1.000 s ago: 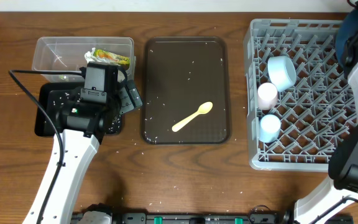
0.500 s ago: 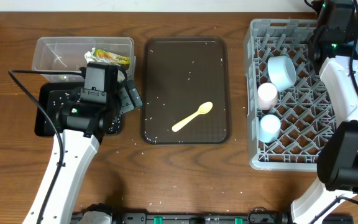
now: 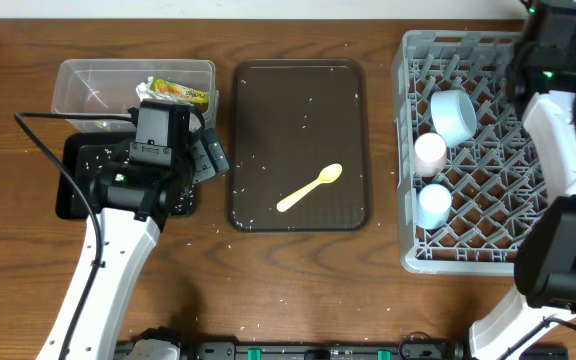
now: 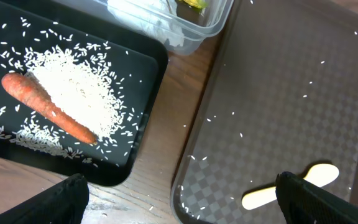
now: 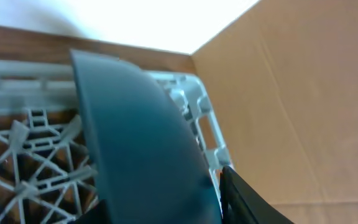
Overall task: Sort waste into correct bins and load items into the dishwasher rack
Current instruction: 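Stand the blue bowl upright at the rack's back right corner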
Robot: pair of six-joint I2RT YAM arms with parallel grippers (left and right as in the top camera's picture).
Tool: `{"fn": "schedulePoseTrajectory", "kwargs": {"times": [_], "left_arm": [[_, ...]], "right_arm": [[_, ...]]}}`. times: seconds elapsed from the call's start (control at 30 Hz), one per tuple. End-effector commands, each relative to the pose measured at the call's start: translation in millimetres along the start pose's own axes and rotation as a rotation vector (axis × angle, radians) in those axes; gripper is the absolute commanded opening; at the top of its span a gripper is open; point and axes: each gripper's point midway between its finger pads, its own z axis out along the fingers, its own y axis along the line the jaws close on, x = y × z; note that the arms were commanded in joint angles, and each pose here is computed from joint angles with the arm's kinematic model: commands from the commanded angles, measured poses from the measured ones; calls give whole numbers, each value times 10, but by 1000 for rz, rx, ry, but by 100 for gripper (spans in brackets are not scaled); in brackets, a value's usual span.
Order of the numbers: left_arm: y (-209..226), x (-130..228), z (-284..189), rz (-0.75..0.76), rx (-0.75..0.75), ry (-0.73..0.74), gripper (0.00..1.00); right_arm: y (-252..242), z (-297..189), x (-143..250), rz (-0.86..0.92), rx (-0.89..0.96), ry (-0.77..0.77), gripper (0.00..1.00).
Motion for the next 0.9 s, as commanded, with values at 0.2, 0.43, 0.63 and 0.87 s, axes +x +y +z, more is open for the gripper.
{"fn": "schedulePoseTrajectory", "kwargs": {"times": [0.2,0.43,0.63,0.87], "left_arm": [[16,-29,-7,-9,-9,-6,98],[17,-30,-7,-9,-9,-6,98],[17,-30,-7,-9,-9,-6,98],[17,-30,-7,-10,-9,-6,98]], "right_arm": [[-160,12,223,195,-196,29,55],[-132,-21,204,210,-232,22,88],[-113,-255,-27,275,-341,-56,99],[65,-867,-279,312,-596,-143,99]]}}
